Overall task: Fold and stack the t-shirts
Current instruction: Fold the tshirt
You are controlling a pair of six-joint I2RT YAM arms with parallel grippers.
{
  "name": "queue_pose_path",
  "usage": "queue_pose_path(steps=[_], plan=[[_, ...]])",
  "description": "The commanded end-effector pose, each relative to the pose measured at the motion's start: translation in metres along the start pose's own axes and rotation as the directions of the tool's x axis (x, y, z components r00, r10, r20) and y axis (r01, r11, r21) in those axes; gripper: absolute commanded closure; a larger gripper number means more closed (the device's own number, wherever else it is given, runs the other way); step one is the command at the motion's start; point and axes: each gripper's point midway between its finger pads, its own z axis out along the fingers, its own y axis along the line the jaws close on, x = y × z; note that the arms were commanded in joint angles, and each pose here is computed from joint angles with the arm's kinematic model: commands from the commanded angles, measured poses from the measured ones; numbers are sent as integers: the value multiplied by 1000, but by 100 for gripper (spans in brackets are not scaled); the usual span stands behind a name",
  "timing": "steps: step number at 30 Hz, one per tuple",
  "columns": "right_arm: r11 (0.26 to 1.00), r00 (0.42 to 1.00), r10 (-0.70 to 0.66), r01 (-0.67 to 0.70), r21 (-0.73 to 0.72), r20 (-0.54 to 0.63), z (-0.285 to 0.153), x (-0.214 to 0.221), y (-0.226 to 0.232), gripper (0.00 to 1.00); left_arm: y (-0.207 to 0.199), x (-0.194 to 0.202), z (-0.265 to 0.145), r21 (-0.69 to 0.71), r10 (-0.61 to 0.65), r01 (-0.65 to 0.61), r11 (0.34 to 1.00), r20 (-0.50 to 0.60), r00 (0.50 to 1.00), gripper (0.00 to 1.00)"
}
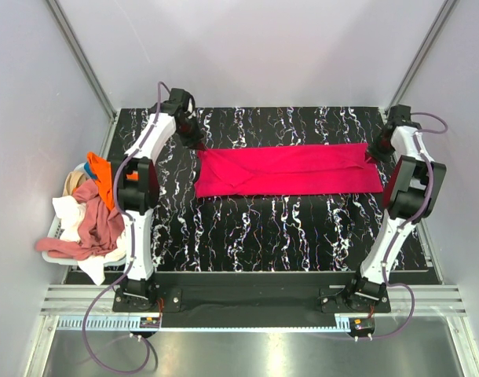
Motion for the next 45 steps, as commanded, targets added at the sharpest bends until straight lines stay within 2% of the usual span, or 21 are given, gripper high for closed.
queue_pose_path(steps=[1,4,5,9,13,15,17,20,21,23,24,25,26,27,28,29,32,34,38,42,45], plan=[[1000,1000,9,-10,-28,-18,17,0,16,82,-6,-17,-1,22,-2,1,1000,45,999,99],[999,1000,-6,7,45,-27,42,3,2,82,2,-18,10,-6,-1,2,1000,42,999,98],[998,1000,-13,15,68,-23,47,3,-3,83,-1,-21,11,4,5,-6,1000,47,999,93],[994,1000,-18,19,106,-19,52,2,-9,83,-27,-38,6,117,56,-64,991,74,996,89],[996,998,-39,36,84,42,18,-7,3,82,-67,-67,-31,249,97,-146,957,202,975,89],[997,998,-49,46,65,43,5,-1,10,81,-81,-77,-45,296,100,-177,938,258,961,82],[998,996,-68,67,21,59,-16,4,23,78,-85,-75,-50,312,112,-192,931,257,960,76],[983,982,-170,175,-51,78,-45,24,60,75,-69,-58,-56,266,87,-149,952,230,969,76],[975,976,-203,209,-80,83,-53,32,72,74,-68,-56,-76,238,74,-139,961,262,962,75],[931,948,-301,316,-185,102,-71,61,112,72,-42,-24,-64,172,47,-80,982,190,981,75],[896,931,-350,365,-254,103,-79,80,133,71,-38,-18,-84,152,27,-62,986,218,975,74],[848,910,-379,414,-330,169,-94,84,158,70,-19,13,-68,111,3,-19,994,145,989,74],[750,853,-489,518,-412,182,-103,128,185,69,-15,25,-68,110,-6,-9,994,133,991,74],[690,817,-533,570,-446,219,-109,145,200,65,-21,38,-78,142,-7,-12,990,130,991,74],[599,775,-545,627,-498,320,-124,154,226,63,-11,69,-63,128,-13,5,992,59,998,74],[465,678,-634,719,-517,372,-127,200,241,62,-14,78,-61,149,-15,7,989,53,998,74],[231,518,-689,820,-524,507,-137,256,278,56,-3,114,-43,106,-23,24,994,-8,1000,75],[175,490,-717,815,-552,495,-130,281,286,54,9,134,-25,56,-33,36,998,-53,998,76],[130,431,-753,838,-530,496,-118,305,289,52,39,149,10,-62,-74,68,996,-92,993,76],[189,431,-790,848,-496,436,-95,310,272,58,63,147,25,-172,-93,79,982,-72,993,77],[267,422,-838,870,-414,347,-70,306,246,62,79,141,23,-253,-110,100,962,-26,994,77]])
